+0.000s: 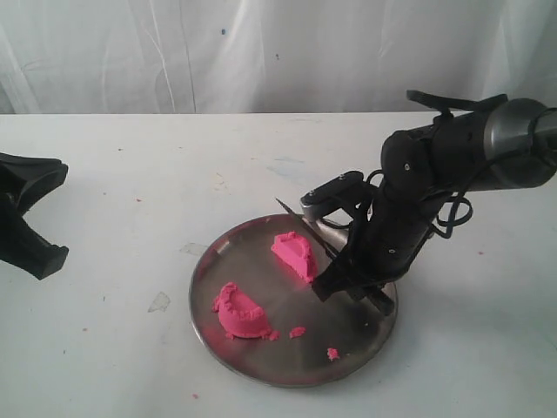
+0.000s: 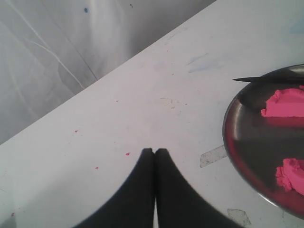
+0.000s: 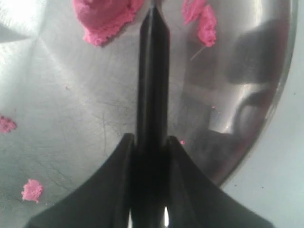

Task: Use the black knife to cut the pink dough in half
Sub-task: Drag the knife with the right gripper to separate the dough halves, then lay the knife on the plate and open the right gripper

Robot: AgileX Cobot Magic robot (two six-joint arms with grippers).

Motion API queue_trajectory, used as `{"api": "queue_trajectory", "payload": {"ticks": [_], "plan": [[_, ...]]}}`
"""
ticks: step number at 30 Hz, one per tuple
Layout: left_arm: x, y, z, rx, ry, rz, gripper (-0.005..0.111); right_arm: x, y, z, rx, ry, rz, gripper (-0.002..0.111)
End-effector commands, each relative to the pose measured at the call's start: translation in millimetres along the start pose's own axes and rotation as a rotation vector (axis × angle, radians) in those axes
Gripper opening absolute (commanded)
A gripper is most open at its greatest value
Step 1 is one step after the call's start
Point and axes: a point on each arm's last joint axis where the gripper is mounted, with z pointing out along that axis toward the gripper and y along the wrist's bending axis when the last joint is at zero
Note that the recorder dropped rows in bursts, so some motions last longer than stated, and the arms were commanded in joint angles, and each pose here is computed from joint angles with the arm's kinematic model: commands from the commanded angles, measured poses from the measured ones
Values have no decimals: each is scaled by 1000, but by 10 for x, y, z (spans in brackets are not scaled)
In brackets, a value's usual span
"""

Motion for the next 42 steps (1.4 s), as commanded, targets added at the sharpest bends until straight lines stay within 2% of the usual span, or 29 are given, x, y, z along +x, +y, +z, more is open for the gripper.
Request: {"api": "queue_trajectory", "payload": {"ticks": [1,10,19,27,42], "plan": [[3,-9,-15,10,-9,-32,0,3,-16,50,-5,3,17,1],[3,-9,-15,10,-9,-32,0,13,-13,119,-13,21,23,22],[3,-9,-15,10,-9,-32,0,15,-12,129,-14,24,23,25],[3,-9,-15,10,-9,-32,0,6,-14,129,-12,14,21,53],[3,-9,-15,10,-9,-32,0,-81,-30,45,2,-20,6,54]]}}
